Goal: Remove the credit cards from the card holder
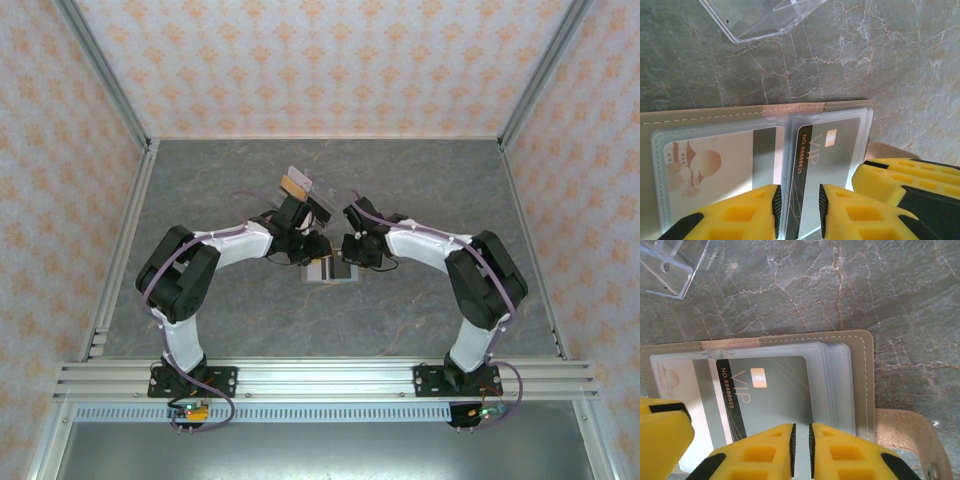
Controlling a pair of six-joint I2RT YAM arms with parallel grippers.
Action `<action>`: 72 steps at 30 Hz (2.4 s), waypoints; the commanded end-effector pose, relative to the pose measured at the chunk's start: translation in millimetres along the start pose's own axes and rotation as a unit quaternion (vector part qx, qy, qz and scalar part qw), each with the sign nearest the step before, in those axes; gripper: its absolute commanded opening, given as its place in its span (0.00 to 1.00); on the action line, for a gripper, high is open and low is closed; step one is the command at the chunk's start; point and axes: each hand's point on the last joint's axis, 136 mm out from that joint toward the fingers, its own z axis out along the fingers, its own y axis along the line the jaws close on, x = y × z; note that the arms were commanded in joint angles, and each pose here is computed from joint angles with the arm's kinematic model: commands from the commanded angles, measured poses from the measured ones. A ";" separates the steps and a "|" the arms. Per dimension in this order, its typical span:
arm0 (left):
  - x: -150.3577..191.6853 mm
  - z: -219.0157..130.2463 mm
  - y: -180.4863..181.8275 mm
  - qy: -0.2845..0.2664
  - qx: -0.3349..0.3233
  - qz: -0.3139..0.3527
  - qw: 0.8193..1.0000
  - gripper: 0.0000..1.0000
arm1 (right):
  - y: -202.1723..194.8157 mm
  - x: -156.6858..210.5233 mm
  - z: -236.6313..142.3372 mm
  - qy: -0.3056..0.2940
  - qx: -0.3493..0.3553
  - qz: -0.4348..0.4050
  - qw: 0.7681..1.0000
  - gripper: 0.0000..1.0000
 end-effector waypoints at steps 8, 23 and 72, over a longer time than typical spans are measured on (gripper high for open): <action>-1.5 7.2 -3.1 0.018 0.004 0.022 1.000 0.27 | -4.6 0.0 7.5 0.012 0.024 -0.004 1.000 0.21; 4.3 20.8 -1.1 0.039 0.022 0.026 0.999 0.23 | -10.7 4.3 16.3 0.025 0.038 -0.001 0.999 0.21; -2.2 -10.5 -0.8 0.012 0.087 0.012 0.996 0.03 | -20.1 4.8 16.9 0.025 0.060 0.005 0.998 0.18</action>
